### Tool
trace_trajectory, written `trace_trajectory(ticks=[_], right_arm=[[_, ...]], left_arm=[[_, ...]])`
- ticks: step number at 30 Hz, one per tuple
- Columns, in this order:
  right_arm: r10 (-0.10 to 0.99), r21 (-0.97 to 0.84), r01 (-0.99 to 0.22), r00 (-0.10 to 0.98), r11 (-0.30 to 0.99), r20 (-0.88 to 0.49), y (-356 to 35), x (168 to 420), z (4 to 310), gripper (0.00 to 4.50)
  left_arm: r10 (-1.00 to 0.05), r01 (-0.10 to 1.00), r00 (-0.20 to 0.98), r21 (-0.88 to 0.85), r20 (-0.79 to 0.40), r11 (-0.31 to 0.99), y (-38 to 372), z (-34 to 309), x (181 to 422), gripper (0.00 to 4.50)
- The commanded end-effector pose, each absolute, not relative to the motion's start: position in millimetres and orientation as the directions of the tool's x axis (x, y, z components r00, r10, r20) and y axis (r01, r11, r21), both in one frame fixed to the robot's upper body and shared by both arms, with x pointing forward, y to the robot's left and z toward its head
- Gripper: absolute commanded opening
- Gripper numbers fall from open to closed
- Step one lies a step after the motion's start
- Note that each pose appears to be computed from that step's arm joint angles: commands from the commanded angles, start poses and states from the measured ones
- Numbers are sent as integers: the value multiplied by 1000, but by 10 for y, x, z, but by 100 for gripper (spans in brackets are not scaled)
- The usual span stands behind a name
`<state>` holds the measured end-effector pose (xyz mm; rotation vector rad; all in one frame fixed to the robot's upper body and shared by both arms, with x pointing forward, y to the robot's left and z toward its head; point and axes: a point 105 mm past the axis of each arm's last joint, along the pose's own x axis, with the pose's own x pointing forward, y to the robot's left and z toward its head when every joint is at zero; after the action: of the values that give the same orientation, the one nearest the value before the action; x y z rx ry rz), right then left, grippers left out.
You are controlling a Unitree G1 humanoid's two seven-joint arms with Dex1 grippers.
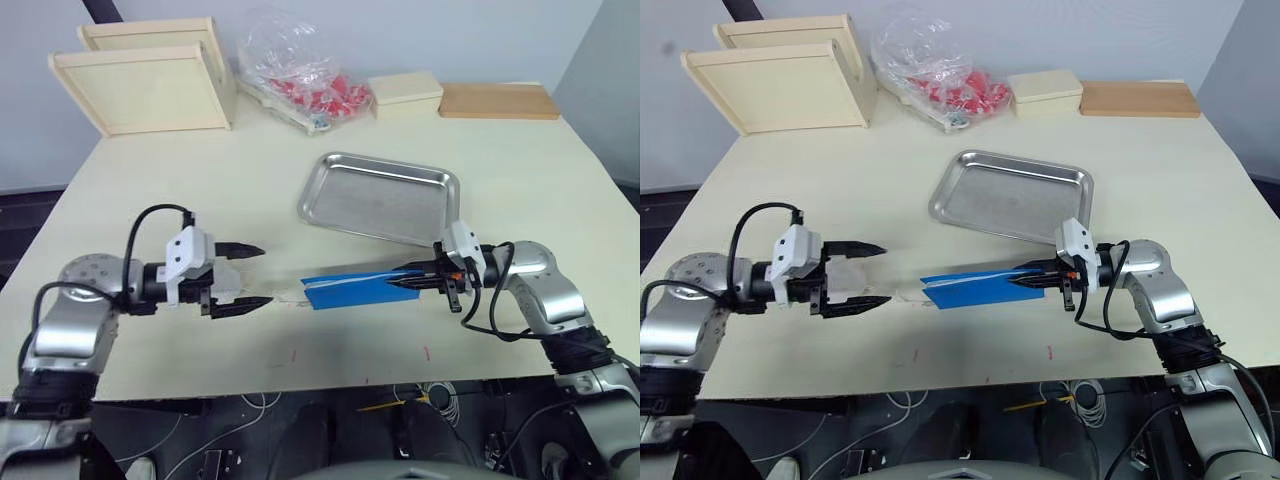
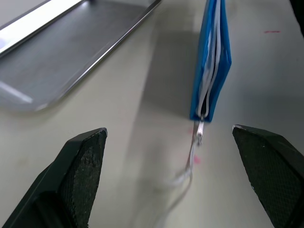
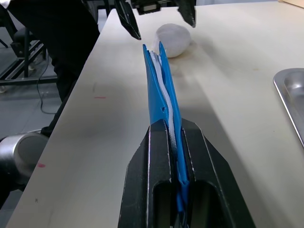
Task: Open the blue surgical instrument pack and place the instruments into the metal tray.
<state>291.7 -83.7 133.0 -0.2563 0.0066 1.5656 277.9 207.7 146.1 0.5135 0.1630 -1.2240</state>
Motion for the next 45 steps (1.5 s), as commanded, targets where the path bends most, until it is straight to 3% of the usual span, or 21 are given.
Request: trace_trajectory(ticks=[1,15,18,21,22,23,25,26,31,34,41,45], right_arm=[[987,-179,-983,-12,-40,-159,-822,2888,1417,0],[986,-184,-982,-12,-43,-168,-819,2874,1413,0],[986,-186,-982,-9,-41,-169,-822,2875,1414,0],[986,-186,-982,-7,-39,-168,-819,2876,1416,0],[986,-185,-982,-6,-38,-168,-824,2878,1416,0],[986,-184,-982,-5,-36,-168,-827,2878,1416,0],[986,-181,-983,-4,-35,-168,-836,2876,1415,0],[986,-180,-983,-4,-35,-168,-838,2874,1414,0],[986,-138,-990,24,1,-164,-880,2903,1424,0],[987,-104,-995,19,3,-162,-917,2878,1454,102],[994,40,-999,3,8,-109,-1013,2705,1636,446],[1000,98,-995,-5,-4,-8,-1022,2650,1889,446]], left_arm=[[-869,933,307,302,-388,195,1985,1452,2838,445],[-925,957,192,271,-328,102,1578,1393,3064,445],[-935,967,155,244,-319,77,1532,1375,3044,368],[-940,975,118,216,-320,49,1515,1347,2993,228],[-943,978,106,203,-317,42,1508,1337,2972,161],[-946,981,94,188,-310,36,1503,1331,2949,142],[-952,986,76,164,-296,28,1492,1329,2916,37],[-954,987,72,157,-293,26,1491,1328,2905,7],[-957,990,73,139,-281,34,1479,1310,2887,7],[-959,990,80,135,-273,45,1465,1301,2897,0],[-959,989,95,134,-266,61,1395,1223,2948,0],[-960,988,100,141,-262,64,1375,1225,2993,0]])
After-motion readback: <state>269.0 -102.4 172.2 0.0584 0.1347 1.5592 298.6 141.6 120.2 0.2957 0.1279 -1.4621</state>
